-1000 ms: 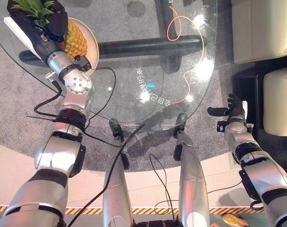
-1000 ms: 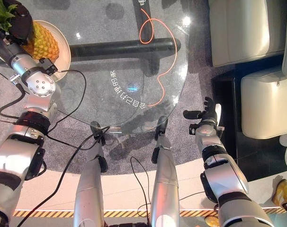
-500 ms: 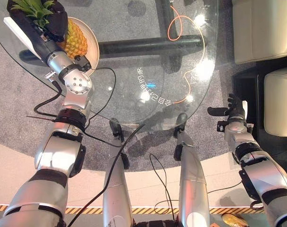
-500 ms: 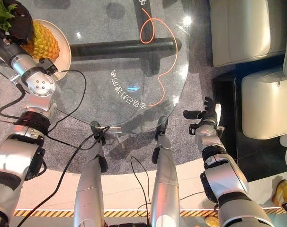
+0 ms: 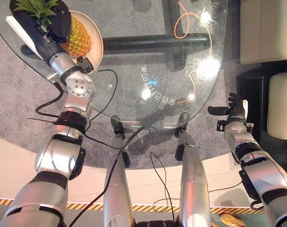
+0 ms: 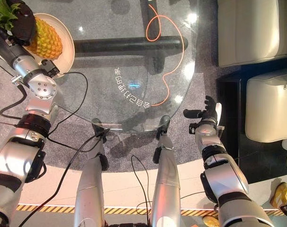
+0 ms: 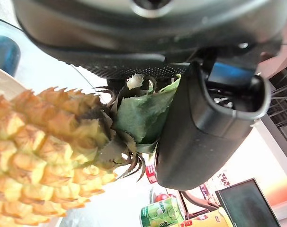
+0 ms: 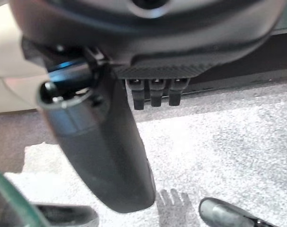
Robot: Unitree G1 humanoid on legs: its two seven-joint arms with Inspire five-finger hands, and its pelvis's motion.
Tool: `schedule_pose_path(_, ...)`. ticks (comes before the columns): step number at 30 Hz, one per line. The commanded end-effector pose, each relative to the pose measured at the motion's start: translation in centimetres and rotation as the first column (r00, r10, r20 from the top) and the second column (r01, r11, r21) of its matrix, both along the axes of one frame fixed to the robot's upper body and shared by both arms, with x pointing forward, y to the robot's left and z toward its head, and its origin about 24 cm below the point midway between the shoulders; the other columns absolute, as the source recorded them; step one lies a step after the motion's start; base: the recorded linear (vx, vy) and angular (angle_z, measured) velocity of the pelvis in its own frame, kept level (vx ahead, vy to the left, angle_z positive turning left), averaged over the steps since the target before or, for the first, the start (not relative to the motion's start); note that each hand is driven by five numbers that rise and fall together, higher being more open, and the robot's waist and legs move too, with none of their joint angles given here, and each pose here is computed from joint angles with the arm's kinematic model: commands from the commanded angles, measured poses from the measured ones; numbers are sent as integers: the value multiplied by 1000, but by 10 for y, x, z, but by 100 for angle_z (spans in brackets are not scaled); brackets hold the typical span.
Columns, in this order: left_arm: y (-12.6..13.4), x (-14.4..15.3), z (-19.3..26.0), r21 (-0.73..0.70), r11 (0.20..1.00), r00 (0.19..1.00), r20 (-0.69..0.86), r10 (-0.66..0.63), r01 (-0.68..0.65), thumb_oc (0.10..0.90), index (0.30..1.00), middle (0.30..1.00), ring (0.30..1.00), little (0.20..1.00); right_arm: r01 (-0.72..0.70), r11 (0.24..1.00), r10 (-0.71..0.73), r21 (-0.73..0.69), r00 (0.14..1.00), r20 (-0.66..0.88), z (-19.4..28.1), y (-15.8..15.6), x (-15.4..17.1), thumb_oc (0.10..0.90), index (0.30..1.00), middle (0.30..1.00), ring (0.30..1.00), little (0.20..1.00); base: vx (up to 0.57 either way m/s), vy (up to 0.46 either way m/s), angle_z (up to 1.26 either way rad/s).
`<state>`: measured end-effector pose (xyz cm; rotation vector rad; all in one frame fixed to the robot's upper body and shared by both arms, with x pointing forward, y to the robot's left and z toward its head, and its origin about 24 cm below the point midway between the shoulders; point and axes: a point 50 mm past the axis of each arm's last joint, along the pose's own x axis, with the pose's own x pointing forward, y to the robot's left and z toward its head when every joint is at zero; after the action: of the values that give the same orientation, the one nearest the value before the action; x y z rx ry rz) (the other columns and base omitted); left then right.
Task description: Pick up the fruit to the plate
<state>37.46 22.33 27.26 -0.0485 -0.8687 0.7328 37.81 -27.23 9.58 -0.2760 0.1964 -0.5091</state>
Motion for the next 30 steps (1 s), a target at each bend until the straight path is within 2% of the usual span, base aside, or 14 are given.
schedule_pose_path(1,12,-25,52,60,998,960,279,16,-34,410,566,566,566,510,96,995,-95,-39,995,31,5,-22,-8,800,900,900,900,900,0,0,0)
schedule_pose_path(3,12,-25,50,60,998,960,279,10,-28,429,582,582,582,529,99,994,-97,-38,995,34,6,-22,-7,800,900,900,900,900,0,0,0)
schedule_pose_path(4,11,-25,50,63,998,960,279,8,-26,471,618,618,618,571,99,994,-98,-37,995,34,5,-22,-8,800,900,900,900,900,0,0,0)
schedule_pose_path(5,10,-25,49,67,997,961,278,4,-24,545,681,681,681,645,100,994,-99,-36,995,33,5,-21,-8,800,900,900,900,900,0,0,0)
schedule_pose_path(6,9,-25,48,73,997,961,276,0,-21,569,702,702,702,669,101,994,-100,-35,994,33,5,-22,-8,800,900,900,900,900,0,0,0)
schedule_pose_path(8,8,-26,46,81,997,962,274,-6,-16,800,900,900,900,900,104,994,-103,-34,994,33,5,-23,-8,800,900,900,900,900,0,0,0)
schedule_pose_path(30,0,-32,35,79,997,947,320,-34,9,800,900,900,900,900,125,992,-124,-29,991,40,4,-25,-10,800,900,900,900,900,0,0,0)
